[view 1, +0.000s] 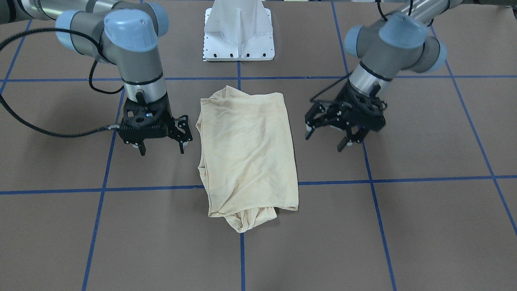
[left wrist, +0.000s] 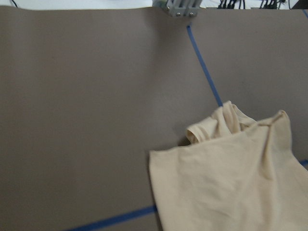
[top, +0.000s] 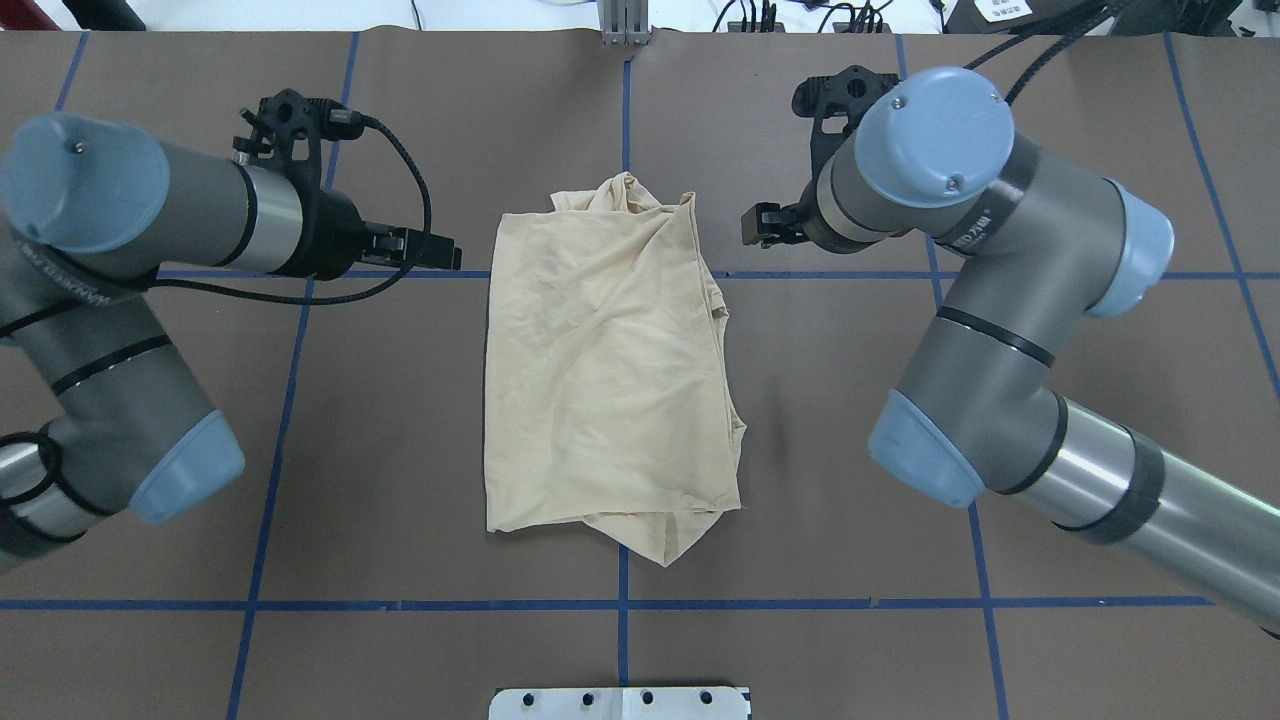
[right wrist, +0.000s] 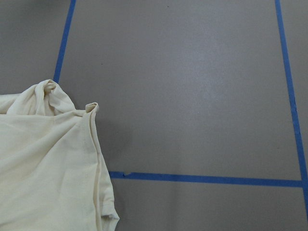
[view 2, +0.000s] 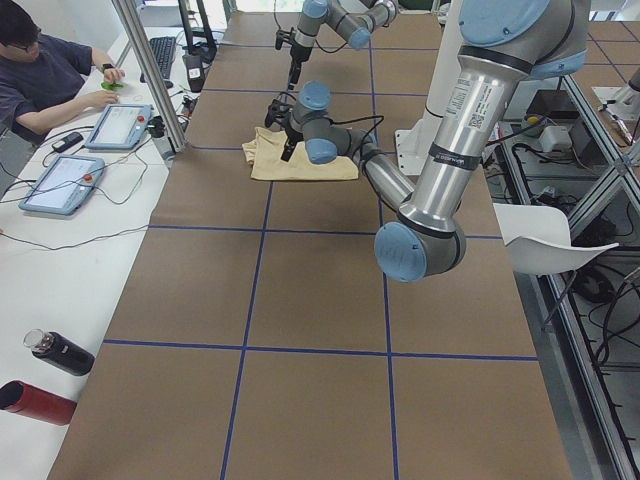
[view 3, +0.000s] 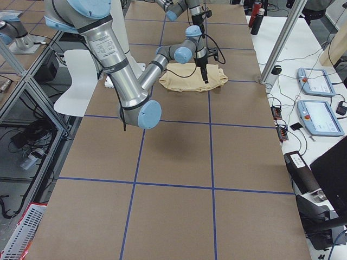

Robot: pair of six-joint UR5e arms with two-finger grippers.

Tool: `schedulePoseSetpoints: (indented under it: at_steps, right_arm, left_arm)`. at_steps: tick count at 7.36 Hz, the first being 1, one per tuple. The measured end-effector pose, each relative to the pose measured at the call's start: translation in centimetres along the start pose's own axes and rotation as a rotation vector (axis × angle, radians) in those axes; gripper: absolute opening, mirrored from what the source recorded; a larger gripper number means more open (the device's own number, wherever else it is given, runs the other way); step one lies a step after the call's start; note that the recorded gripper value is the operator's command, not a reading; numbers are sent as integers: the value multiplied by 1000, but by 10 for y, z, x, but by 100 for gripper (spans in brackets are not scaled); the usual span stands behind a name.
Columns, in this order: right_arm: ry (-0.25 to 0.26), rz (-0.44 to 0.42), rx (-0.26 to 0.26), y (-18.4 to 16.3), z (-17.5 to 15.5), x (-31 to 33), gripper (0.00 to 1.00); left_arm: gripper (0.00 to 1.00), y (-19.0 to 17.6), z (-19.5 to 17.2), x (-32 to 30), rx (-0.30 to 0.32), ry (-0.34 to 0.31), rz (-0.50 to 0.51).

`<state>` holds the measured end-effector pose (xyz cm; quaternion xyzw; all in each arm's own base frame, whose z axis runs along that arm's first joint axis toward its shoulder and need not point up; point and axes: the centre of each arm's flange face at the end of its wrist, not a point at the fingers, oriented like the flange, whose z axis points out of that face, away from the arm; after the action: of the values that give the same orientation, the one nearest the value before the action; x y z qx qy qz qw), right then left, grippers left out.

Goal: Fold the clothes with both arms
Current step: 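Open and withdraw the right gripper from the shirt, then lower the left gripper to the shirt's near edge while the right gripper approaches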

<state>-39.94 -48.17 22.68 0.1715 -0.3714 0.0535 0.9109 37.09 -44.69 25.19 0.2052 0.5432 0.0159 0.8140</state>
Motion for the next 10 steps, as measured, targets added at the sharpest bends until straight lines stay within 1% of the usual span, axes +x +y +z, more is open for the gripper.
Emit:
schedulePoseSetpoints:
  at_steps: [1, 3, 4, 5, 6, 7, 9, 10]
  right_arm:
    - [-20, 26, -4, 19, -9, 3, 100]
    - [-44, 71, -1, 57, -10, -13, 100]
    - [-60, 84, 10, 75, -9, -22, 100]
    - [-74, 89, 18, 87, -9, -27, 100]
    - [-80, 90, 22, 93, -10, -28, 100]
    - [-81, 89, 22, 96, -9, -28, 100]
    - [-80, 87, 21, 99, -8, -29, 100]
    - [-79, 87, 20, 99, -8, -28, 100]
  left_arm:
    - [100, 39, -2, 19, -30, 16, -49]
    - [100, 115, 25, 50, -73, 4, -126]
    - [100, 145, 38, 56, -90, -15, -145]
    - [100, 164, 53, 56, -104, -39, -152]
    - [95, 177, 70, 52, -118, -68, -152]
    - [80, 185, 82, 48, -128, -89, -152]
    - [59, 197, 95, 46, -134, -112, -148]
    - [55, 203, 102, 49, -141, -118, -145]
